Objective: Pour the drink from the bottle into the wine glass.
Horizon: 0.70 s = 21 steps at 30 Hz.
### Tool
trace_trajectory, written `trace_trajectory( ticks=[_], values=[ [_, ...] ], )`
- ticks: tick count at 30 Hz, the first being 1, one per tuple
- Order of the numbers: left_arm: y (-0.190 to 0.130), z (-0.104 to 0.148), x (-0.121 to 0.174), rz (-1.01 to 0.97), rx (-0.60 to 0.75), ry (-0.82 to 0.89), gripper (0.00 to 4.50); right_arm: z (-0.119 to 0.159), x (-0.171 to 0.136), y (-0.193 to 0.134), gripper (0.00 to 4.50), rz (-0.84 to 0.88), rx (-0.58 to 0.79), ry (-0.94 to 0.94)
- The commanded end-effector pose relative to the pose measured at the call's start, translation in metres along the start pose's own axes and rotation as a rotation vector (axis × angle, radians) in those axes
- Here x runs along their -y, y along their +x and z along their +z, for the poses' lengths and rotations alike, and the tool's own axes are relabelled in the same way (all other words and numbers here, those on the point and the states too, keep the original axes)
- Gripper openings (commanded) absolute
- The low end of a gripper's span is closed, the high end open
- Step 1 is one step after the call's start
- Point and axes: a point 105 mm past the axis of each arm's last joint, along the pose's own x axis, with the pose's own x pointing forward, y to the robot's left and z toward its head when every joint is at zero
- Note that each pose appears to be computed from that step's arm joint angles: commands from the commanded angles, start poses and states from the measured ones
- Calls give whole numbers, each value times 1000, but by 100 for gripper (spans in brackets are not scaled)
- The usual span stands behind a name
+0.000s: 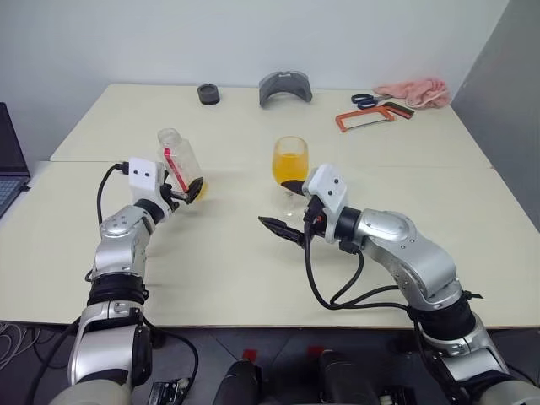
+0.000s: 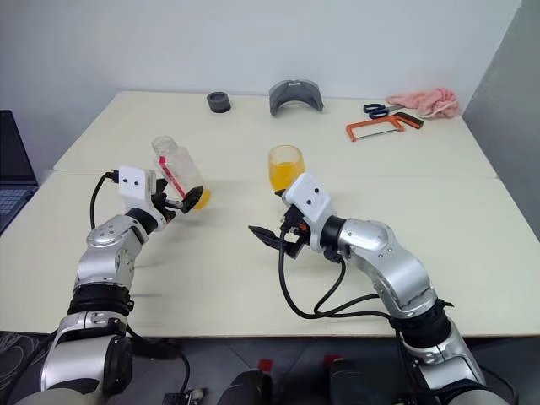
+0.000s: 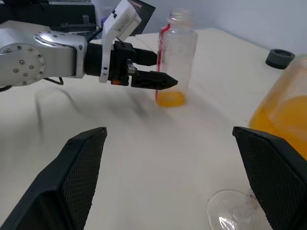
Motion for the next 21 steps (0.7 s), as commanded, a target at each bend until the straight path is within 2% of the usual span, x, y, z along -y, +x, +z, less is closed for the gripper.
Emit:
trace_trajectory(
  ticks=[1, 4, 10, 12, 15, 21],
  values=[
    [-11, 9, 3, 8, 57, 52, 448, -2, 4, -8, 450, -91, 91, -80],
    [-25, -1, 2, 59, 38, 59, 448, -19, 11, -20, 450, -215, 127, -56],
    [-65, -9, 16, 128, 108, 6, 448, -74, 46, -64, 450, -690, 174, 157],
    [-71, -9, 24, 121, 117, -3, 448, -88, 53, -70, 450, -785, 160, 222],
    [-75, -8, 32, 103, 118, -29, 448, -92, 56, -70, 450, -806, 160, 225],
    [-82, -3, 32, 126, 133, -19, 448, -95, 61, -67, 450, -769, 154, 203]
  ],
)
